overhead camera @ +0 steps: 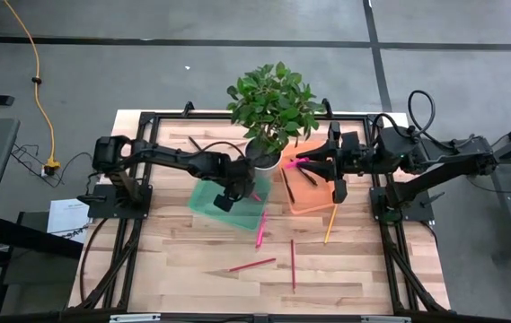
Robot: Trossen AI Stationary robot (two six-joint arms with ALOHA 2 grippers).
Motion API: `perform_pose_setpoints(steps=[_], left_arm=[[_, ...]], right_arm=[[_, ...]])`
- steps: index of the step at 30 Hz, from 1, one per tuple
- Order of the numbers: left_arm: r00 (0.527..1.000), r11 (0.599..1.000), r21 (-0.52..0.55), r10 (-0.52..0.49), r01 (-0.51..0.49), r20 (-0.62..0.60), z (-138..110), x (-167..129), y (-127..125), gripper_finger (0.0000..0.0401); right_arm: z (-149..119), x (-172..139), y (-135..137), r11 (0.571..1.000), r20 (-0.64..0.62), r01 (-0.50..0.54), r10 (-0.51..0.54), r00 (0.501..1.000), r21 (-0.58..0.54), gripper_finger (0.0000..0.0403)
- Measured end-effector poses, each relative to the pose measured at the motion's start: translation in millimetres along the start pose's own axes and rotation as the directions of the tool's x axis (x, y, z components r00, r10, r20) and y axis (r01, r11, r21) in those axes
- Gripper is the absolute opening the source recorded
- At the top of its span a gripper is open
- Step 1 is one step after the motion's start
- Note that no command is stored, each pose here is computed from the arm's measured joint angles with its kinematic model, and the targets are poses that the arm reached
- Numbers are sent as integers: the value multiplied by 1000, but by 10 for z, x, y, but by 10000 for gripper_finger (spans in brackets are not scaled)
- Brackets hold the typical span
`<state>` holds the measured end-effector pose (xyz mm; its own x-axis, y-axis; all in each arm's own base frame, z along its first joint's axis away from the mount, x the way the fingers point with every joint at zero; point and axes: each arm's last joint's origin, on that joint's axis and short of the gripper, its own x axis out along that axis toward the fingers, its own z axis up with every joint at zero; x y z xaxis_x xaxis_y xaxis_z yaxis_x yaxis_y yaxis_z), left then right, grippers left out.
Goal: Sort pens & pencils
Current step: Put the bottom pink pen into the orange bin
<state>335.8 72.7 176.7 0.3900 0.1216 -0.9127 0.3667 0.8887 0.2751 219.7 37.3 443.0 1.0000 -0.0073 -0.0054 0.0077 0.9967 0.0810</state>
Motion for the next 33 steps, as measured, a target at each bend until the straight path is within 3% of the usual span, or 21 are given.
perform_pose_setpoints(steps=[10, 20, 26, 33], left_arm=[[999, 998, 57, -27, 25, 22, 16, 50, -4, 101], [988, 987, 44, -154, 155, -23, -56, 274, -104, 101], [991, 991, 32, -130, 131, -32, -39, 380, -102, 101], [997, 996, 57, -71, 69, 22, 73, 279, -112, 101]], right_arm=[[0, 1, -3, 1000, 0, 1, -1, 1000, 0, 51], [2, -6, -27, 1000, -3, 11, -11, 1000, -4, 51], [5, -17, -29, 1000, -3, 11, -11, 1000, -4, 51], [-9, -14, -52, 1000, -19, 22, -22, 1000, -4, 51]])
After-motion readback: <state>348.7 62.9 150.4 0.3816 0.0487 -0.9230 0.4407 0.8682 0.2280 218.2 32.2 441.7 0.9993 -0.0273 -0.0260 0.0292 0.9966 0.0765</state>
